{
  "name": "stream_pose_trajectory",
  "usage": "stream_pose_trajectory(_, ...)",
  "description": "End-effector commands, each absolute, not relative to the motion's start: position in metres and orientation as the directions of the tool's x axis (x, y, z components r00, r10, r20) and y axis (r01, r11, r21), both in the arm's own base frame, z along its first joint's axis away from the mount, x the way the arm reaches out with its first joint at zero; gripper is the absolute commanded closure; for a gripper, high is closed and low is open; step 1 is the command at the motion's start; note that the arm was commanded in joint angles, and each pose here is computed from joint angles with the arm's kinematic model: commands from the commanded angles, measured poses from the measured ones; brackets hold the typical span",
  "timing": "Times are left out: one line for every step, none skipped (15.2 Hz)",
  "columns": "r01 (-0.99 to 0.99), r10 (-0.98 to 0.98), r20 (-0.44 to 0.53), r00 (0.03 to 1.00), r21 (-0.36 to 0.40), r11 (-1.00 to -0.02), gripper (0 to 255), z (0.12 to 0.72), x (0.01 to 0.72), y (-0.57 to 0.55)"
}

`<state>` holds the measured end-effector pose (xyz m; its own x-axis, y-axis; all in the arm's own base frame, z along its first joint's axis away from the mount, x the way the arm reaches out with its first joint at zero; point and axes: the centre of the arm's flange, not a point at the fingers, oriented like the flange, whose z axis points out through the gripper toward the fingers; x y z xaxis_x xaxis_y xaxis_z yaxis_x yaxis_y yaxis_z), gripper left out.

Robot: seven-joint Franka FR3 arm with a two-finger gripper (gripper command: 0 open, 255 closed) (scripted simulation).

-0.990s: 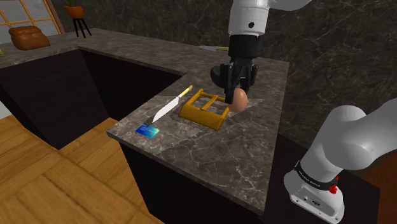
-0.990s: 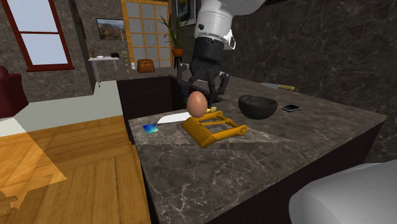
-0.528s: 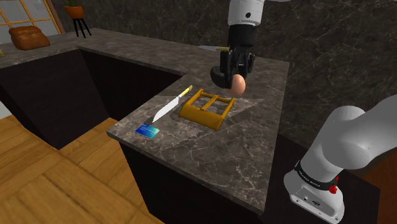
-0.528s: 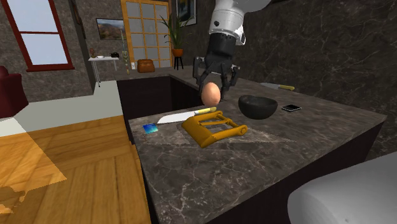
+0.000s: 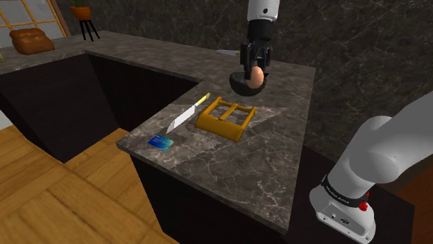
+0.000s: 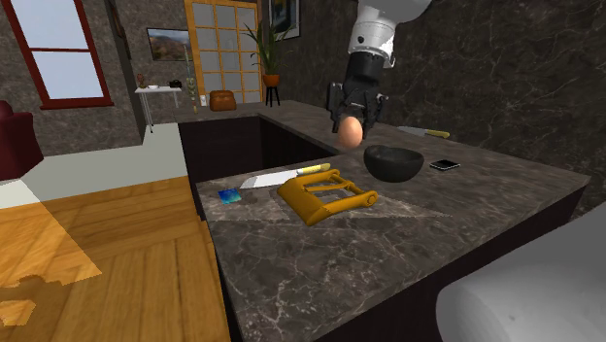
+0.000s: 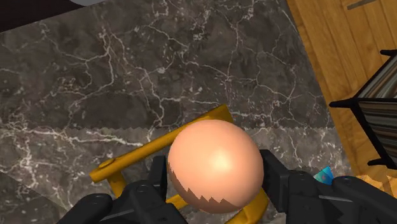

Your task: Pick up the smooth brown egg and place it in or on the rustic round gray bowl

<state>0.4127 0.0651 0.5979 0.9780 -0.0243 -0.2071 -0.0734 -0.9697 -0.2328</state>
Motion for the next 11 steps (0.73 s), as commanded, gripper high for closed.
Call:
stream_pose_trajectory(-0.073,-0.024,-0.207,0.978,-0.232,-0.97,255,0.596,0.429,0.043)
stream_pose_trajectory(-0.073,-0.024,-0.207,0.978,-0.232,-0.97,255,0.596,0.437,0.032)
stream_pose_trajectory(-0.073,-0.024,-0.207,0.978,-0.232,-0.97,255,0.597,0.446,0.022)
stream_pose_trajectory(-0.073,-0.024,-0.207,0.978,-0.232,-0.97,255,0.597,0.454,0.012)
stream_pose_trajectory(-0.073,-0.024,-0.207,0.978,-0.232,-0.97,255,0.597,0.462,0.002)
stream_pose_trajectory(-0.073,-0.024,-0.207,0.978,-0.232,-0.97,255,0.597,0.471,-0.008)
stream_pose_trajectory(-0.073,-0.024,-0.207,0.978,-0.232,-0.97,255,0.597,0.479,-0.019)
stream_pose_trajectory(-0.073,-0.024,-0.207,0.978,-0.232,-0.97,255,0.598,0.487,-0.029)
stream_pose_trajectory(-0.073,-0.024,-0.207,0.978,-0.232,-0.97,255,0.598,0.496,-0.039)
stream_pose_trajectory(-0.073,-0.024,-0.207,0.978,-0.232,-0.97,255,0.598,0.504,-0.049)
stream_pose_trajectory(-0.073,-0.024,-0.207,0.978,-0.232,-0.97,255,0.598,0.513,-0.059)
